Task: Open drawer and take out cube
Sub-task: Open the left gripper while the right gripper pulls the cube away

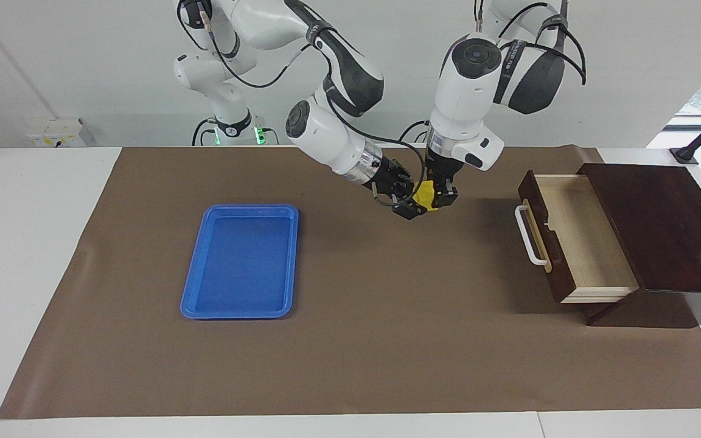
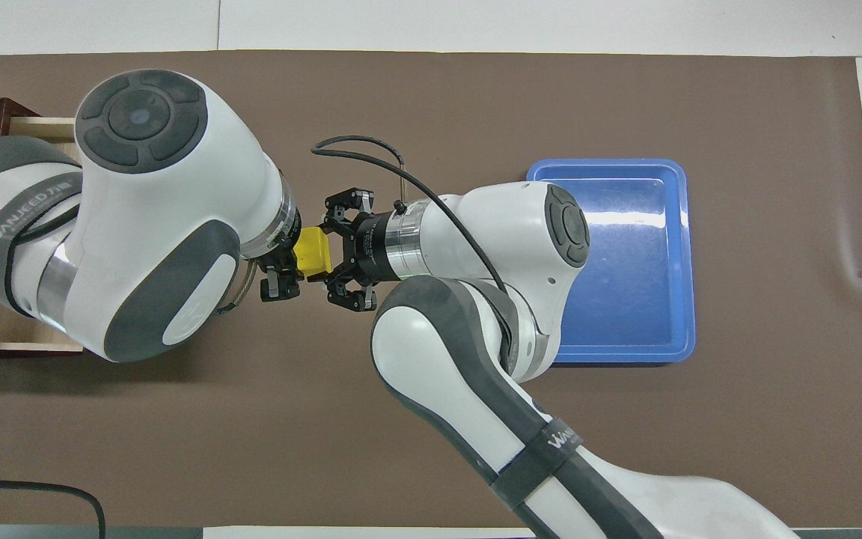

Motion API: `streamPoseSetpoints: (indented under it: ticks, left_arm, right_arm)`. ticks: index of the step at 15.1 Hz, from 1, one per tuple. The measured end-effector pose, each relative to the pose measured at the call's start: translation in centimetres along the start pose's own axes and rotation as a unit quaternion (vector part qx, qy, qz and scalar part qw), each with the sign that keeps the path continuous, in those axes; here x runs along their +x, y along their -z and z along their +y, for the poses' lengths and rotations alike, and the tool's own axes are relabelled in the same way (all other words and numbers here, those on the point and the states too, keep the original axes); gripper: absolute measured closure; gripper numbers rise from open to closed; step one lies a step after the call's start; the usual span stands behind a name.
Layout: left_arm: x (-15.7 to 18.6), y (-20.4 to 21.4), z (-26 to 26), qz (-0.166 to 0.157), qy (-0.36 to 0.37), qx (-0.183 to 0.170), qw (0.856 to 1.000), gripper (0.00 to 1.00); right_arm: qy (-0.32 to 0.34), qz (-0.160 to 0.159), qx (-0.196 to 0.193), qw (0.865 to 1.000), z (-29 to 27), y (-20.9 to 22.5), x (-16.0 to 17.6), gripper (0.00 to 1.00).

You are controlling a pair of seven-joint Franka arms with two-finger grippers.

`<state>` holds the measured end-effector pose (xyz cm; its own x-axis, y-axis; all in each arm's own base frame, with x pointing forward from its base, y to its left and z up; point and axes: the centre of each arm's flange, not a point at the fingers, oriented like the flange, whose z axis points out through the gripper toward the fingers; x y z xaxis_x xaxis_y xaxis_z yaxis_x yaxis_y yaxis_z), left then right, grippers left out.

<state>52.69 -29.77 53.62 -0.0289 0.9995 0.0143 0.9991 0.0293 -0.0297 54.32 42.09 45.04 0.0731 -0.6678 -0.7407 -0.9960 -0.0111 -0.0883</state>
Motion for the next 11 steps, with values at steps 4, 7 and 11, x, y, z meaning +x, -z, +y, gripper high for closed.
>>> streamPoseSetpoints:
  ticks: [4, 7, 11]
  left_arm:
    - [0.1, 0.1, 0.2, -0.002, 0.002, -0.003, 1.000, 0.00]
    - [0.1, 0.1, 0.2, -0.002, 0.002, -0.003, 1.000, 0.00]
    - [0.3, -0.2, 0.2, -0.001, 0.000, -0.001, 1.000, 0.00]
  right_arm:
    - [0.003, -0.002, 0.000, 1.000, 0.1, 0.1, -0.4, 0.42]
    - [-0.002, -0.001, 0.006, 1.000, -0.5, 0.6, 0.2, 0.42]
    - [-0.039, 0.006, 0.028, 0.999, -5.1, 5.8, 6.0, 0.42]
